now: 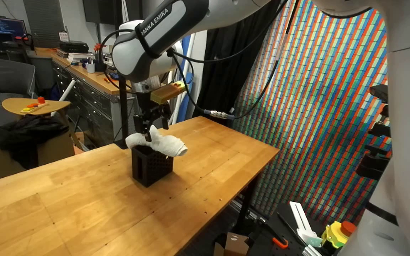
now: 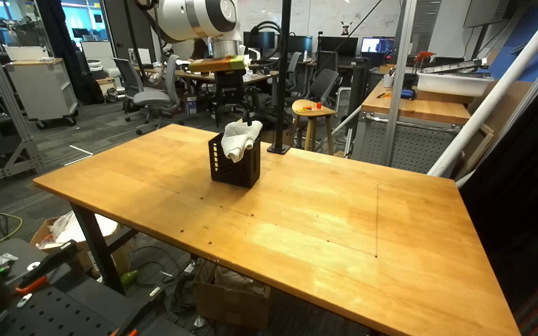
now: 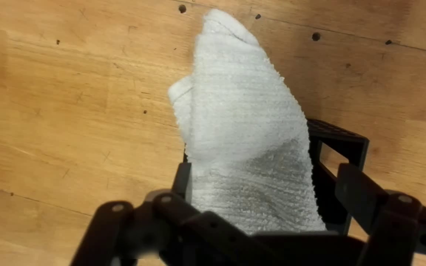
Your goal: Pick up the towel, then put it inside the black object
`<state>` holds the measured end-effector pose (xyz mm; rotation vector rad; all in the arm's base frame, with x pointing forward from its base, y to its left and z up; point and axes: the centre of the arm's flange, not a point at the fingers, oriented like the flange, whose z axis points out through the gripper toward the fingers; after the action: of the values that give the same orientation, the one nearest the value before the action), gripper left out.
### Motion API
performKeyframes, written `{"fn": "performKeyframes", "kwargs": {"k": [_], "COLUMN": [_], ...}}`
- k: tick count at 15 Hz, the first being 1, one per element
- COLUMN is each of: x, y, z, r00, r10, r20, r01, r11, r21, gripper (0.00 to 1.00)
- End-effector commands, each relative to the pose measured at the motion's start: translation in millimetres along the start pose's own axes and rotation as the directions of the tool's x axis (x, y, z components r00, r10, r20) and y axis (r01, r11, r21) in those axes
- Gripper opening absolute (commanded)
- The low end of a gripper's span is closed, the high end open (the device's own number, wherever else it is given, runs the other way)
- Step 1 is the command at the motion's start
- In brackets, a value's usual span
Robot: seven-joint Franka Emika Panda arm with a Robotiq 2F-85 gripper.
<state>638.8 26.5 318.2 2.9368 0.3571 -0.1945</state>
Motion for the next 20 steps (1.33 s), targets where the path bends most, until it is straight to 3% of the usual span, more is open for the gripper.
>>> {"fn": "performKeyframes", "kwargs": {"k": [1, 9, 13, 15, 20], "x": [-12, -2, 1, 4, 12], "y": [0, -8, 1, 9, 25], "z": [-27, -17, -4, 1, 17], "r00": [1.0, 0.999, 0.999, 0.999, 0.997], "r10": [0.007, -0.023, -0.026, -0.028, -0.045], "r20": [-0.002, -0.025, -0.031, -0.041, -0.058], "r01": [-0.007, 0.022, 0.025, 0.026, 0.044], "r11": [0.999, 0.999, 0.999, 0.999, 0.999], "r21": [-0.051, -0.034, -0.031, -0.032, -0.019], "gripper": [0.81, 0.18, 0.09, 0.14, 0.14]}}
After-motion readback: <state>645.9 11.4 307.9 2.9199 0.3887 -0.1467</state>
